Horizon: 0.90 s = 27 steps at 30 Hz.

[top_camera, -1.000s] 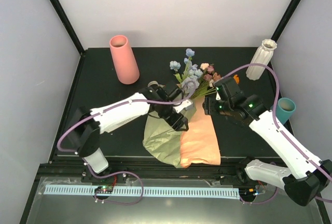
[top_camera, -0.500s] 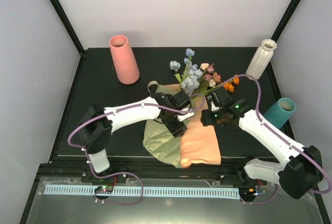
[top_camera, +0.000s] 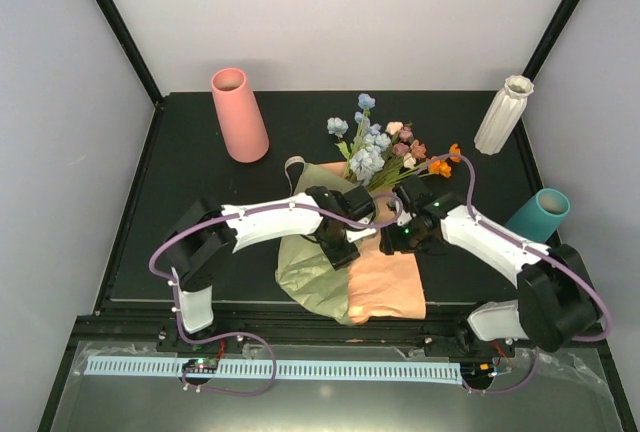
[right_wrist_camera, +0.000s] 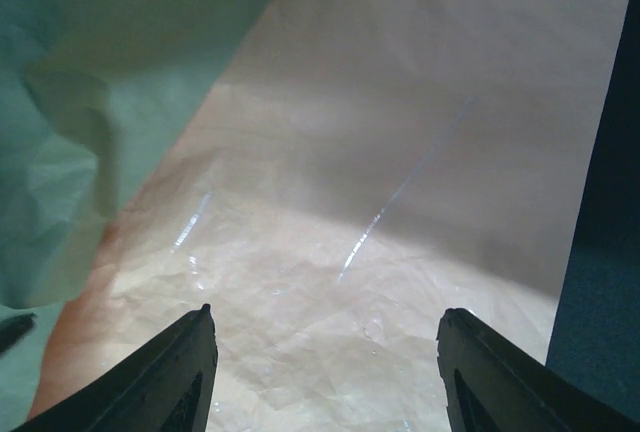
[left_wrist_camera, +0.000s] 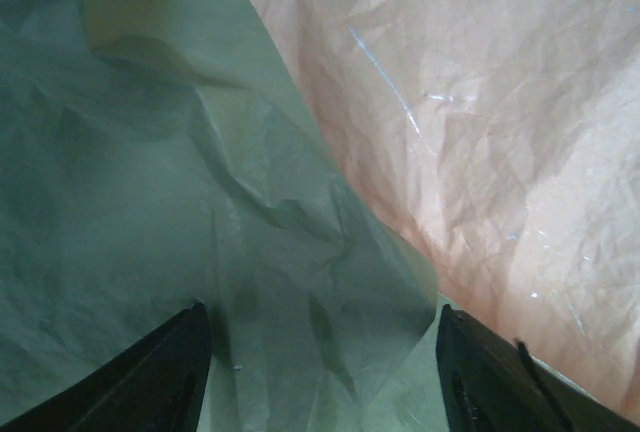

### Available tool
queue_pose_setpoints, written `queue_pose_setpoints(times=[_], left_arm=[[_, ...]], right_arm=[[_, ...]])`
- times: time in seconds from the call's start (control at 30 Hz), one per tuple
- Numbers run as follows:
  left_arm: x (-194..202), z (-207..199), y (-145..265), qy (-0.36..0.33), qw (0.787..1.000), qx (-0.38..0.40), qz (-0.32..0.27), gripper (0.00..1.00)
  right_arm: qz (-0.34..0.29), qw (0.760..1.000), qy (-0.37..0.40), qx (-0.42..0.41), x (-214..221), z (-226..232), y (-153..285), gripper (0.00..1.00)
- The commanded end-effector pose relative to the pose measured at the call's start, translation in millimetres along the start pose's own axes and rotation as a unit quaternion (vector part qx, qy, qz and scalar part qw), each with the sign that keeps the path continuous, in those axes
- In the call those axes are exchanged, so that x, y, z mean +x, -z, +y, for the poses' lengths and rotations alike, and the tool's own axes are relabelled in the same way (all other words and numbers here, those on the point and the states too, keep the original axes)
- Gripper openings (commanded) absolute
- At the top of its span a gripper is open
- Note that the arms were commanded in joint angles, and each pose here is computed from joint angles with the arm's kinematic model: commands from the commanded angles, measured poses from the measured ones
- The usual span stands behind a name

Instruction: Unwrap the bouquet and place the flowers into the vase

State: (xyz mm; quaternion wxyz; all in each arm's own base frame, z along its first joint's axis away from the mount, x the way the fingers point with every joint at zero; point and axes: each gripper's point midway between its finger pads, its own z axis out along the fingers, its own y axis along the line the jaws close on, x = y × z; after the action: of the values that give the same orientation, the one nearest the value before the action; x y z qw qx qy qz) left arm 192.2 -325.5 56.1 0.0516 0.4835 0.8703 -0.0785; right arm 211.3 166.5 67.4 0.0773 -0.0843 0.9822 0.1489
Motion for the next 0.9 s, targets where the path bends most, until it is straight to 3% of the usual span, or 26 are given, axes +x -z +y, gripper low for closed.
queue_pose_setpoints(times=[0.0, 0.1, 0.3, 0.37, 0.63, 0.87], left_arm=[[-2, 8, -10, -0.022, 0.999, -0.029, -0.004, 0.60], [-3, 11, -14, -0.031, 0.999, -0.042, -0.012, 0.48], [-16, 13, 3, -0.028, 0.997, -0.052, -0.058, 0.10], [-22, 15, 18, -0.016, 0.995, -0.059, -0.083, 0.02], [-15, 57, 86, 0.113, 0.972, -0.121, -0.164, 0.02], [46, 122, 115, 0.303, 0.922, -0.109, -0.213, 0.02]], right_arm=[[0.017, 1.000, 0.003, -0.007, 6, -3, -14, 0.62], [0.033, 0.999, -0.010, 0.019, 9, -13, -20, 0.60], [0.068, 0.997, -0.017, 0.023, 18, -18, -37, 0.49], [0.075, 0.997, -0.019, 0.026, 20, -20, -41, 0.47], [0.093, 0.995, -0.021, 0.032, 25, -24, -49, 0.46], [0.103, 0.994, -0.024, 0.027, 30, -24, -54, 0.46]])
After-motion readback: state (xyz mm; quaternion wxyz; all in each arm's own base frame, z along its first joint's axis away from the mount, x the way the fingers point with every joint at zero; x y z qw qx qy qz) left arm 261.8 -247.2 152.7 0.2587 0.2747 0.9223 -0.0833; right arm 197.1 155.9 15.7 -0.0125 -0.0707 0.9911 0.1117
